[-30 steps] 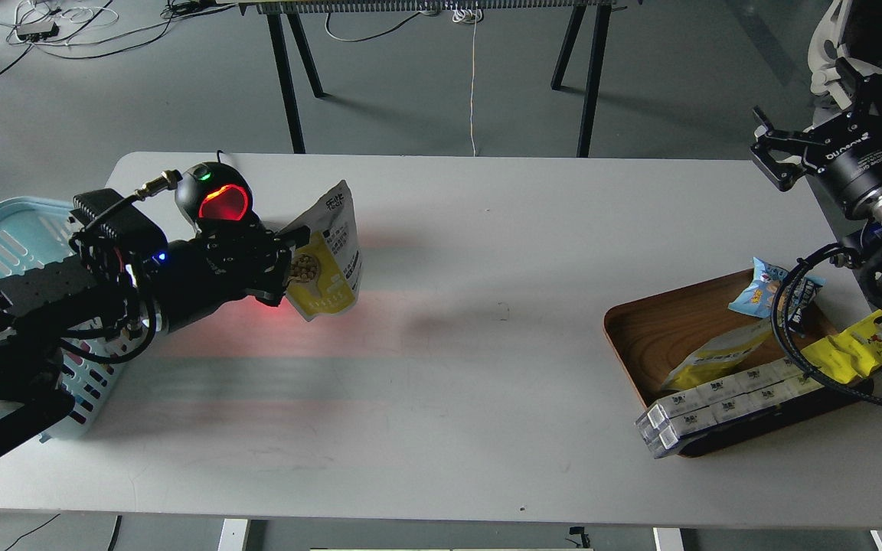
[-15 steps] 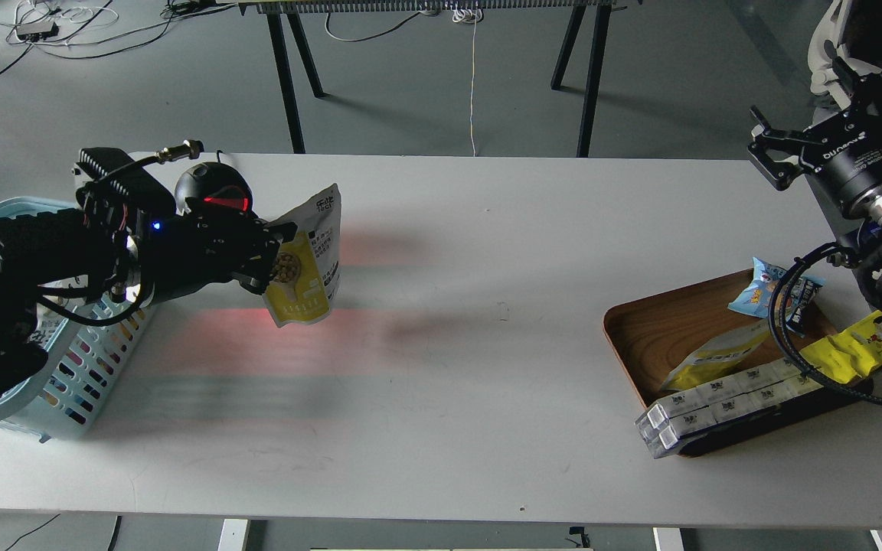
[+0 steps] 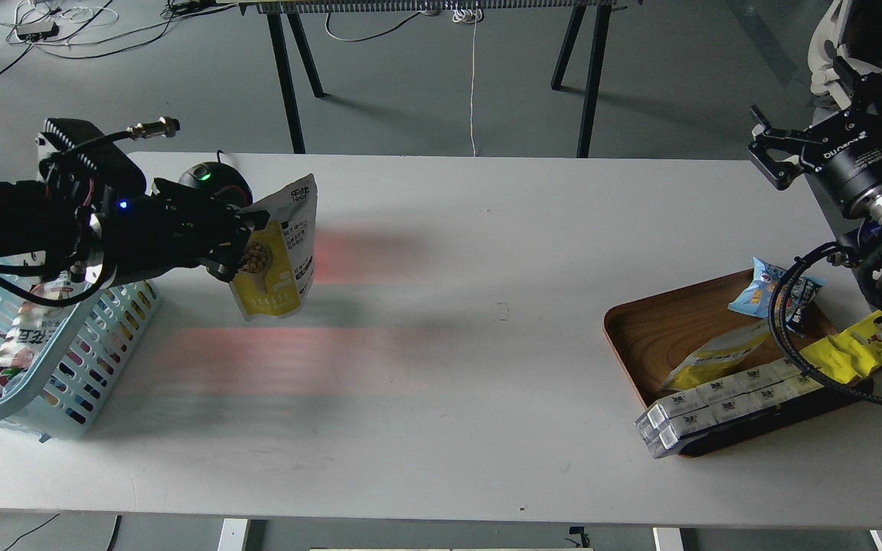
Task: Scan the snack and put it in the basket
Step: 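Move the pouch over the blue basket and drop it in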
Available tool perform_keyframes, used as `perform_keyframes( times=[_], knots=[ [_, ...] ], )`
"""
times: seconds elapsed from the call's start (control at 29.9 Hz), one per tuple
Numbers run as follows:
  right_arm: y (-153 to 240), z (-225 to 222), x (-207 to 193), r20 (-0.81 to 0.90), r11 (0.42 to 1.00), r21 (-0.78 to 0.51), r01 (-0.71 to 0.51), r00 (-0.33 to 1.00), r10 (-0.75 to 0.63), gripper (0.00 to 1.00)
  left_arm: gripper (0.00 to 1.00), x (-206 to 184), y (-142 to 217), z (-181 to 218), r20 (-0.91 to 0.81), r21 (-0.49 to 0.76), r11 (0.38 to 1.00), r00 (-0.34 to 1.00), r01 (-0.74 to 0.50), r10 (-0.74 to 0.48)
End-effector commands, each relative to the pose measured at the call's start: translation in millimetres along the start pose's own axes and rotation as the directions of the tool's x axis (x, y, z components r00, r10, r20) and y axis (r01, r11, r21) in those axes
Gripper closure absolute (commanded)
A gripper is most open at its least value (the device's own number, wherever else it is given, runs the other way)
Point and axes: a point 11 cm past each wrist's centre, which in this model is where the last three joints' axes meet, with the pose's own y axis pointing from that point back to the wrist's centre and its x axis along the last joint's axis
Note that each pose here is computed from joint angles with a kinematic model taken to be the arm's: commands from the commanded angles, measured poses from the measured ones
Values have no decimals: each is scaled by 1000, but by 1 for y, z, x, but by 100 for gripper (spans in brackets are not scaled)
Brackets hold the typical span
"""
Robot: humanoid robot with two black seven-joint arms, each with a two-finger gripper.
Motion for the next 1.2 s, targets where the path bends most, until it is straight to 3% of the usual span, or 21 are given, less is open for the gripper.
perform_keyframes(
  times=[0.0,0.17,0.4,0.83,1.17],
  knots=[
    [0,0,0,0,1000,0,0,1000,0,2,100,16,25,-17,27,47,998,999,-36,35],
    [-1,0,-1,0,1000,0,3,1000,-3,2,100,39,61,-38,34,92,992,996,-82,79],
    [-1,0,-2,-1,1000,1,4,1000,-4,2,100,38,110,-70,-52,205,974,992,-101,114],
    [-1,0,-1,-3,1000,-3,3,1000,-3,2,100,-50,179,-154,-152,455,890,983,-23,103],
    [-1,3,0,-5,1000,-13,0,1000,0,2,100,-108,193,-147,-222,461,887,972,33,79]
  ],
)
